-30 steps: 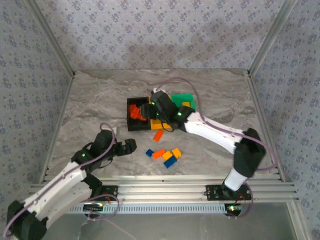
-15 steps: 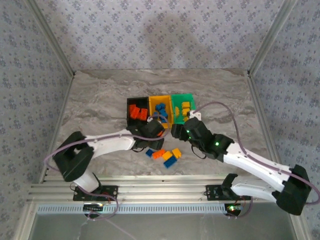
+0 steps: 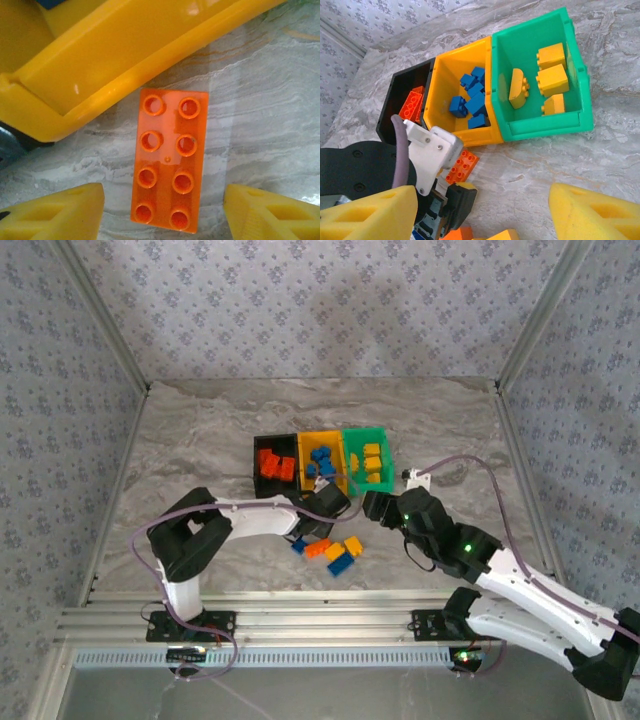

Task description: Sort the legos into containers by color

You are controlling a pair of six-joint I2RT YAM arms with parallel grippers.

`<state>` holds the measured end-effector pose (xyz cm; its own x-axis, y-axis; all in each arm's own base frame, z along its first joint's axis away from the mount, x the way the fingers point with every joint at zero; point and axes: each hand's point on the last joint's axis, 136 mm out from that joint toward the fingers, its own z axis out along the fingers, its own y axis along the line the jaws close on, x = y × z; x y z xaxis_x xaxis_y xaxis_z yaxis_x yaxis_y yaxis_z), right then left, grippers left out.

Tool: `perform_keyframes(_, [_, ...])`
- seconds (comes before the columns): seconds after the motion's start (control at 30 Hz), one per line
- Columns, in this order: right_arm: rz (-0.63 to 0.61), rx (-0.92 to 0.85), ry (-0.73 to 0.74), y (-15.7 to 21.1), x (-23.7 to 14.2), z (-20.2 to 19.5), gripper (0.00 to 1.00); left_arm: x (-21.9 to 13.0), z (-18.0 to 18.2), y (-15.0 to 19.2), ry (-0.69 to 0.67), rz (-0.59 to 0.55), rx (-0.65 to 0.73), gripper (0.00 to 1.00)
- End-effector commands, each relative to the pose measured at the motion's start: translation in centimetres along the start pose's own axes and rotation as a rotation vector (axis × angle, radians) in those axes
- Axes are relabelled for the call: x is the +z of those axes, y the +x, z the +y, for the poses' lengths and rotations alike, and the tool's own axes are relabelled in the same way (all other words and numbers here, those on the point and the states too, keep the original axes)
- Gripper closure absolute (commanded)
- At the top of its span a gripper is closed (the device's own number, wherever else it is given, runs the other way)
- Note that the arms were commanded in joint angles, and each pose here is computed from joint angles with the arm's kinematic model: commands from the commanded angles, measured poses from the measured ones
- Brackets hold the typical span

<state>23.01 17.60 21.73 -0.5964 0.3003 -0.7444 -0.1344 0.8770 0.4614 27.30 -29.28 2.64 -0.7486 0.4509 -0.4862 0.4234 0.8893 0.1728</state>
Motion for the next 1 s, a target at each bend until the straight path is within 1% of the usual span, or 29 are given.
perform_keyframes(0.0, [-0.013,0.004,0.031,0.0,-0.3,-1.0,0.28,1.5,-0.2,-0.4,-0.041,-0.005,0.029,0.39])
perform_keyframes(0.13, [-0.017,0.006,0.031,0.0,-0.5,-1.2,0.28,2.5,-0.2,0.2,-0.058,0.031,0.045,0.52])
perform_keyframes(0.27, [-0.022,0.013,0.038,0.2,-0.6,-1.6,0.28,2.9,-0.3,1.1,-0.059,0.061,0.044,0.62])
perform_keyframes(0.37, [-0.024,0.016,0.041,0.2,-0.7,-1.8,0.28,2.8,-0.1,1.6,-0.057,0.071,0.037,0.68])
perform_keyframes(0.5, [-0.026,0.019,0.044,0.1,-0.7,-1.8,0.28,1.8,0.2,1.7,-0.041,0.057,0.016,0.72])
perform_keyframes(0.6, [-0.028,0.022,0.050,0.0,-0.8,-2.0,0.28,0.6,-0.2,1.3,0.015,0.031,-0.020,0.73])
perform_keyframes(0.7, [-0.030,0.026,0.057,0.0,-0.8,-2.2,0.28,-1.2,-1.0,0.5,0.100,0.000,-0.072,0.74])
perform_keyframes(0.87, [-0.035,0.038,0.063,-0.1,-1.0,-2.6,0.28,-5.9,-1.6,-1.4,0.263,-0.084,-0.179,0.75])
perform_keyframes(0.97, [-0.038,0.044,0.064,-0.1,-1.1,-2.7,0.28,-9.0,-0.4,-2.5,0.329,-0.149,-0.258,0.75])
